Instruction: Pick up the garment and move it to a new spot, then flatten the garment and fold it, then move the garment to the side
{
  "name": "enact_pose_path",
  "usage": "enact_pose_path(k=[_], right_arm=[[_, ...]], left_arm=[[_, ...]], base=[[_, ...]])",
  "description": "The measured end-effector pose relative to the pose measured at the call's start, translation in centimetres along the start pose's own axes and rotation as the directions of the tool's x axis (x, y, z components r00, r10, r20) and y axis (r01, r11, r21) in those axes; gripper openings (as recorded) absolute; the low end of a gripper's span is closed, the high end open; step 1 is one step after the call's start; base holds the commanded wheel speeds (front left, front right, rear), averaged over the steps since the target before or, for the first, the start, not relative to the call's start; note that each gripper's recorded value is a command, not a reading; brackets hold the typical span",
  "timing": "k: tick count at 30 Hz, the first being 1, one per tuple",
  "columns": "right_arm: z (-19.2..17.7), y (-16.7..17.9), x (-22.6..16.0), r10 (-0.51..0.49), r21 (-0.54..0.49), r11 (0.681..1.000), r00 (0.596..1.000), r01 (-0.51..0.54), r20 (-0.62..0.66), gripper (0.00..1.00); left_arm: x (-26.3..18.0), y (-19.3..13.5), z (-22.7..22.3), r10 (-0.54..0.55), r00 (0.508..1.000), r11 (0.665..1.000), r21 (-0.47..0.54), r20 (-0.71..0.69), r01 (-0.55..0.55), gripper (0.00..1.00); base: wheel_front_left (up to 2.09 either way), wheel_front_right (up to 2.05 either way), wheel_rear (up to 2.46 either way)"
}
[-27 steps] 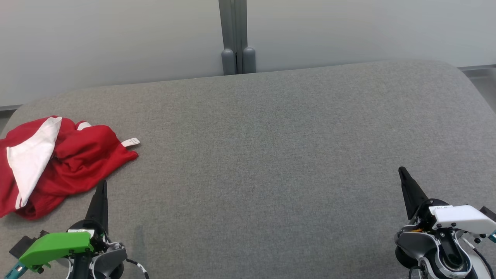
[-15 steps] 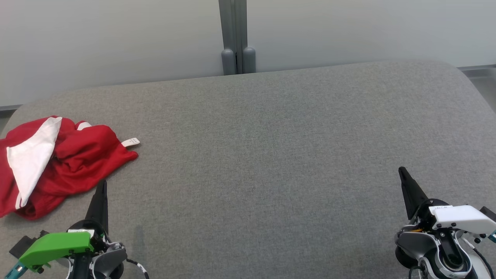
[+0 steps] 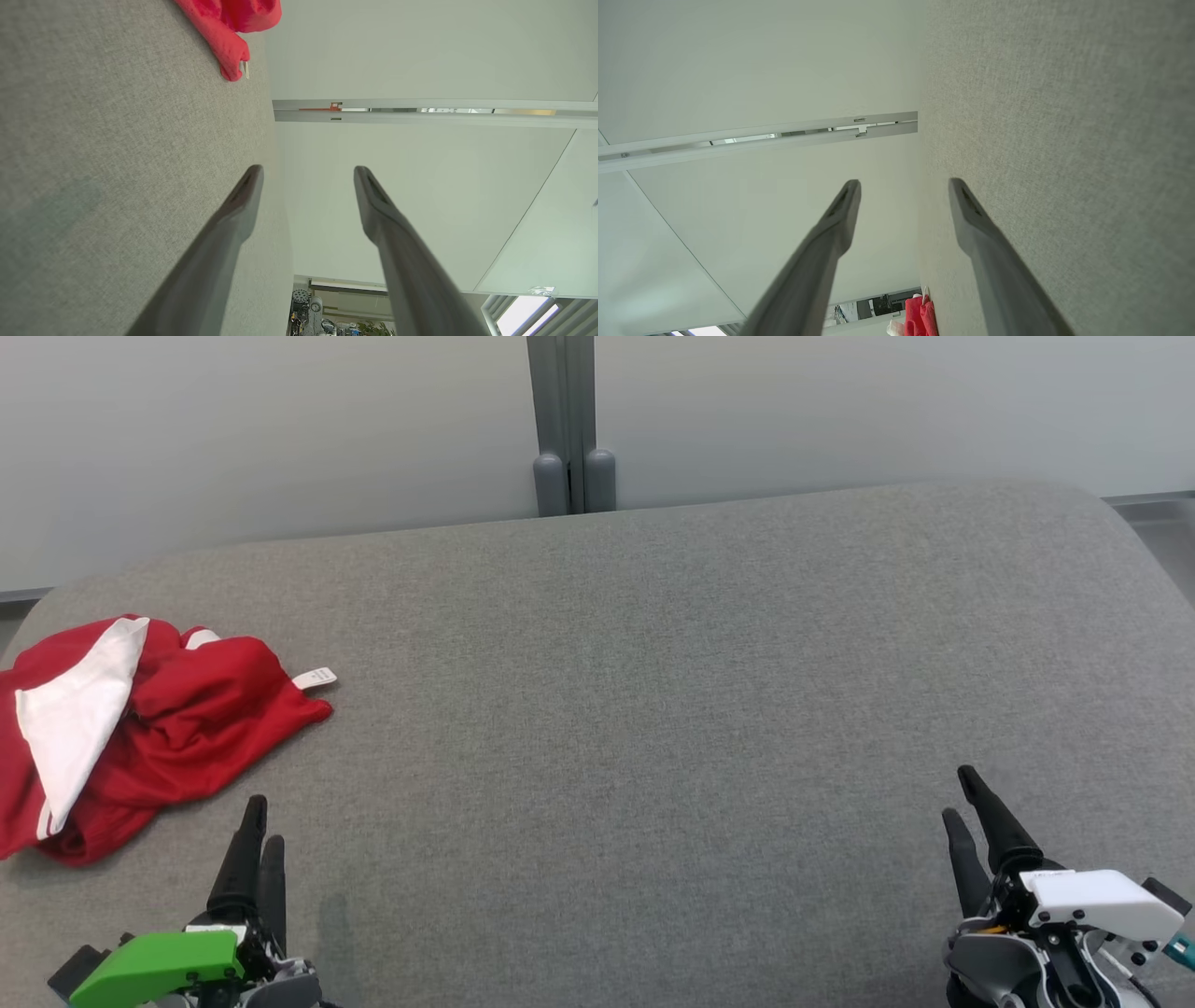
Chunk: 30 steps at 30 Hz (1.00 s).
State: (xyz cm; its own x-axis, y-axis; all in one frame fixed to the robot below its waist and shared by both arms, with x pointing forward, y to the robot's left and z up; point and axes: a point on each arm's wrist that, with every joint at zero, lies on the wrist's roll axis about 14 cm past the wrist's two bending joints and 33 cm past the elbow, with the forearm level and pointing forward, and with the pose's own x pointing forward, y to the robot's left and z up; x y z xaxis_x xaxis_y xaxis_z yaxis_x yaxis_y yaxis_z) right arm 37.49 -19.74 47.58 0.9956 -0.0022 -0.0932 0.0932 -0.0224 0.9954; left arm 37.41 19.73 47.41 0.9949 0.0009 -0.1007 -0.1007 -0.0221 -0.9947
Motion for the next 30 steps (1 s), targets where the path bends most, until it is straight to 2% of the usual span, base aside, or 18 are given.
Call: enact_pose_path(k=[8,14,18,23,30], right_arm=[[-0.5,-0.2,0.1,-0.008,-0.036,0.999,1.000,0.008,0.006,1.00],[-0.5,0.1,0.2,0.000,-0.150,0.989,1.000,0.002,0.012,1.00],[-0.8,0.6,0.3,0.013,-0.250,0.968,1.000,-0.011,0.004,1.00],[-1.9,1.4,0.5,0.037,-0.386,0.921,0.999,-0.044,-0.025,1.00],[-3.6,2.3,0.5,0.067,-0.543,0.834,0.995,-0.097,-0.074,1.00]], left_arm=[[-0.1,-0.1,-0.2,-0.003,1.000,1.000,0.030,0.015,0.003,1.00],[0.0,-0.9,0.2,-0.024,0.999,0.989,0.145,0.035,0.019,1.00],[0.1,-1.7,0.3,-0.049,0.998,0.970,0.238,0.042,0.037,1.00],[0.1,-2.8,0.3,-0.083,0.996,0.937,0.344,0.043,0.064,1.00],[-0.2,-3.2,-0.6,-0.101,0.995,0.860,0.504,0.020,0.077,1.00]], base=[[0.00,0.00,0.00],[0.00,0.00,0.00],[0.00,0.00,0.00],[0.00,0.00,0.00],[0.00,0.00,0.00]])
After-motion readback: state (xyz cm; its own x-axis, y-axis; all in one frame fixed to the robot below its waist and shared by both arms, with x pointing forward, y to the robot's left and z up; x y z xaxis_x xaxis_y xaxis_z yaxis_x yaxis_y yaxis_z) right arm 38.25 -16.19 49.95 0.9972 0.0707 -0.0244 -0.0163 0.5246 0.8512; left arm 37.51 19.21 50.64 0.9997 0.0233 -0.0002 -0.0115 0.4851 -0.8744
